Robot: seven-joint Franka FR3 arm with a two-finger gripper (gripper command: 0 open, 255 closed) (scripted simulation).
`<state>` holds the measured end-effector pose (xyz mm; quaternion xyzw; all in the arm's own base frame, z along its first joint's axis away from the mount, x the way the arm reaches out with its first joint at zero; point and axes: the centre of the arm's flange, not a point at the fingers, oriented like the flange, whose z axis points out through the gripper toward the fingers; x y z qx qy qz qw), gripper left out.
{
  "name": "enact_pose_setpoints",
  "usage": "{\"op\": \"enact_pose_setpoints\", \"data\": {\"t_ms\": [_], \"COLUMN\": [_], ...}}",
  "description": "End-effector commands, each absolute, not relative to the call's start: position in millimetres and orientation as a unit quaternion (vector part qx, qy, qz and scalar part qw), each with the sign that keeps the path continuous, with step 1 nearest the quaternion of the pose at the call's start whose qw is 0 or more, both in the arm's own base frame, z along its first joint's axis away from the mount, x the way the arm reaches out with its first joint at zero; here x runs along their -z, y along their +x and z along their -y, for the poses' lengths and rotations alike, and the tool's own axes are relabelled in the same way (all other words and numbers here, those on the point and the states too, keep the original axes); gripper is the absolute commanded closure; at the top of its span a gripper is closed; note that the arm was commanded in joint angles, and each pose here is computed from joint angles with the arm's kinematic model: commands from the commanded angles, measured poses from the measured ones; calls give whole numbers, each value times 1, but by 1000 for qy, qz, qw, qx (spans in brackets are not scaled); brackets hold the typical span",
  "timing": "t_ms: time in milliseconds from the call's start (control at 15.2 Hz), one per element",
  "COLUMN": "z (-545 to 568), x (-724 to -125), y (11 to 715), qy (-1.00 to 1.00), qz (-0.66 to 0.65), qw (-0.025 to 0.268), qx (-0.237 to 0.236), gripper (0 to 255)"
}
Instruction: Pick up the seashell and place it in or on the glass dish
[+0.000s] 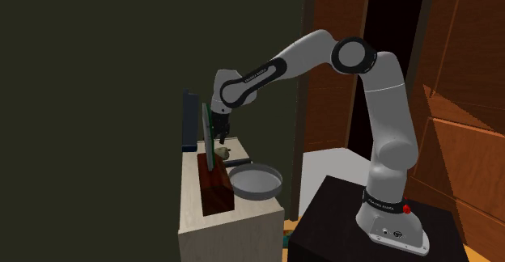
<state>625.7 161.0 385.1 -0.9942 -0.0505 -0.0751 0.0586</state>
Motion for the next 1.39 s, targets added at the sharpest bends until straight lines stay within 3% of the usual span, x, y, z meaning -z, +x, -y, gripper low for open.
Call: {"op": "enact_pose_setpoints", "data": {"t_ms": [0, 528, 594, 1320], "z": [-163, -163, -163, -163], "x": [-374, -372, -372, -382], "y": [628, 628, 628, 628], "qy": [-994, -994, -994, -994], "qz": [51, 51, 51, 51], "qw": [59, 59, 59, 59], "qx": [75, 75, 75, 75], "gripper": [0, 0, 255, 255]}}
